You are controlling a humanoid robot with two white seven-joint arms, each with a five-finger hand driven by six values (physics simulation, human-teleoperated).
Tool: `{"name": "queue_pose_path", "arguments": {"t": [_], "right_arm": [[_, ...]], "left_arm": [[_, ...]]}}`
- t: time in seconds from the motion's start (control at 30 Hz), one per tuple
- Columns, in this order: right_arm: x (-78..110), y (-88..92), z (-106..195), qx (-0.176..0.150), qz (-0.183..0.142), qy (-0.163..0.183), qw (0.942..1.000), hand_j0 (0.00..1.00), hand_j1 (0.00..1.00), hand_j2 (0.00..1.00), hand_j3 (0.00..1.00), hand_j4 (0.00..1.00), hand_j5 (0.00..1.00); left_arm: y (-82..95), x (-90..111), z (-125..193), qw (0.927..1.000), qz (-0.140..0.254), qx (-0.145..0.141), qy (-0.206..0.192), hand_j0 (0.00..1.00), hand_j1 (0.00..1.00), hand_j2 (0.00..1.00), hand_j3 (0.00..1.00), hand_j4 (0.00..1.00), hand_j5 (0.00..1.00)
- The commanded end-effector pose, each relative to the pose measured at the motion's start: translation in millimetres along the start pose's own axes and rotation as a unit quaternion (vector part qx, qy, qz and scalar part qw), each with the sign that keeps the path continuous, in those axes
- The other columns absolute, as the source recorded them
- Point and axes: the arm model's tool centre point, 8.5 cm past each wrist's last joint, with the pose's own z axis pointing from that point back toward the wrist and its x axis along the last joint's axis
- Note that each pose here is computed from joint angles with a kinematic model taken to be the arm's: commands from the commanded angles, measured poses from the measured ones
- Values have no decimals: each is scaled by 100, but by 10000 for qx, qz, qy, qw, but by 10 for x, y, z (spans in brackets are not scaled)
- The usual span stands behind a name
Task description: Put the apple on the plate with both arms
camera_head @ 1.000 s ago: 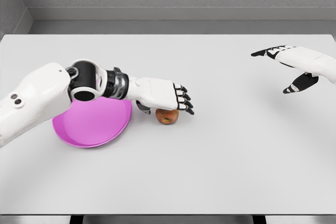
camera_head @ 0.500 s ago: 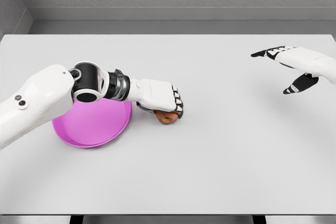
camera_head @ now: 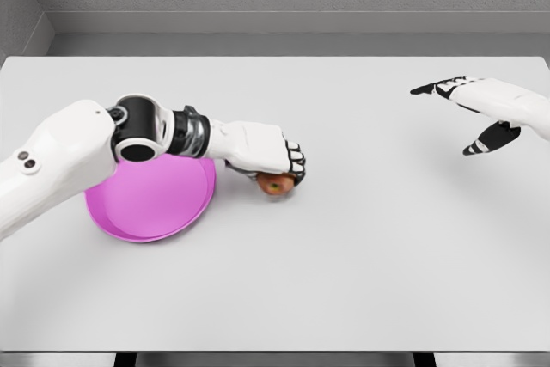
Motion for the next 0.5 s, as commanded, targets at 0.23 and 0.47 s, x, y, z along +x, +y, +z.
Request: {"name": "queue_pose_path", "arguments": {"t": [0.23, 0.47], "right_arm": [[-5, -1, 2, -3, -14, 4, 10000, 100, 100, 100, 100, 100, 100], [-5, 6, 1, 3, -18, 4, 10000, 100, 100, 100, 100, 100, 100]], "left_arm": [[109, -288, 748, 9965, 255, 496, 618, 28, 28, 28, 28, 28, 28], [-419, -418, 1515, 9879, 656, 162, 1399, 29, 29, 29, 29, 29, 29]]}}
